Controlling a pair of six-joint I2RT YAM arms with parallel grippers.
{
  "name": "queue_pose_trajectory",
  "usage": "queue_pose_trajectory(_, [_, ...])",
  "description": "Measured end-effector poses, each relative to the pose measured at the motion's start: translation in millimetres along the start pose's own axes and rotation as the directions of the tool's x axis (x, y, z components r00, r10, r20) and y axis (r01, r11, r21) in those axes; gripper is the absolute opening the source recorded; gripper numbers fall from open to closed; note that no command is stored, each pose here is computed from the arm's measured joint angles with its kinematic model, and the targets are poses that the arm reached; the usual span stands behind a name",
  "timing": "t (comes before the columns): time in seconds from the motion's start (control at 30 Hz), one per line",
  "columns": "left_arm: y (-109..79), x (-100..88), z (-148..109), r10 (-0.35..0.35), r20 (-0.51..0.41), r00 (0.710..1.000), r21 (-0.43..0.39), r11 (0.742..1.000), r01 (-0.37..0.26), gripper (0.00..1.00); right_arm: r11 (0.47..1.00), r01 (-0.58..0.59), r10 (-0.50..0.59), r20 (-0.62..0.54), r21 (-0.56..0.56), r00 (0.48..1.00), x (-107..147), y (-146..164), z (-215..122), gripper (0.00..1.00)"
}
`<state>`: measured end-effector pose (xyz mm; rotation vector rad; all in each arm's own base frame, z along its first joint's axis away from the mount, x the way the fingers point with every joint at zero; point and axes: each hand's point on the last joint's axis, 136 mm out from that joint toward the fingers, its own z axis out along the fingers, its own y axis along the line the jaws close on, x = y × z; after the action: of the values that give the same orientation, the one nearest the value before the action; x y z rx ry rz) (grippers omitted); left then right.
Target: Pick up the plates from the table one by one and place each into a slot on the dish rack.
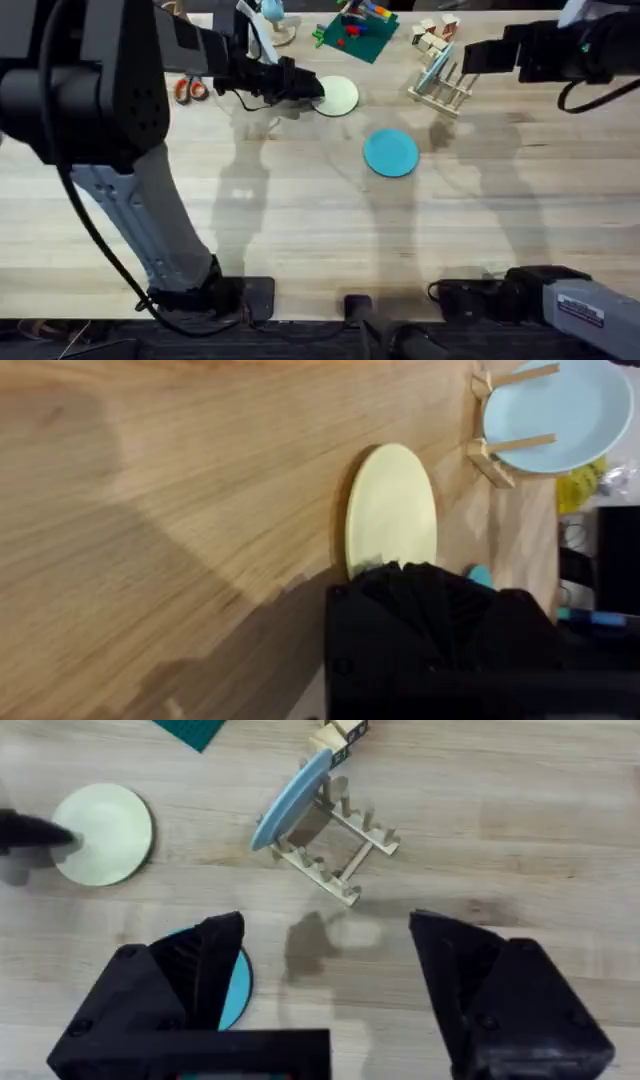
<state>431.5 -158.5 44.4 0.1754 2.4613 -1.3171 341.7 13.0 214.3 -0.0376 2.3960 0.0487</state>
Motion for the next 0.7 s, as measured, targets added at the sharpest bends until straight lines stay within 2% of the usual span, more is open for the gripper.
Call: queue_pose_trajectory(0.7, [2.9,0.6,8.5,-0.020,-0.018,1.000,0.071,0.997,0.022,0.042,1.000,0.000,0.000,0.000,0.000,1.000,0.0,0.0,0.0,0.996])
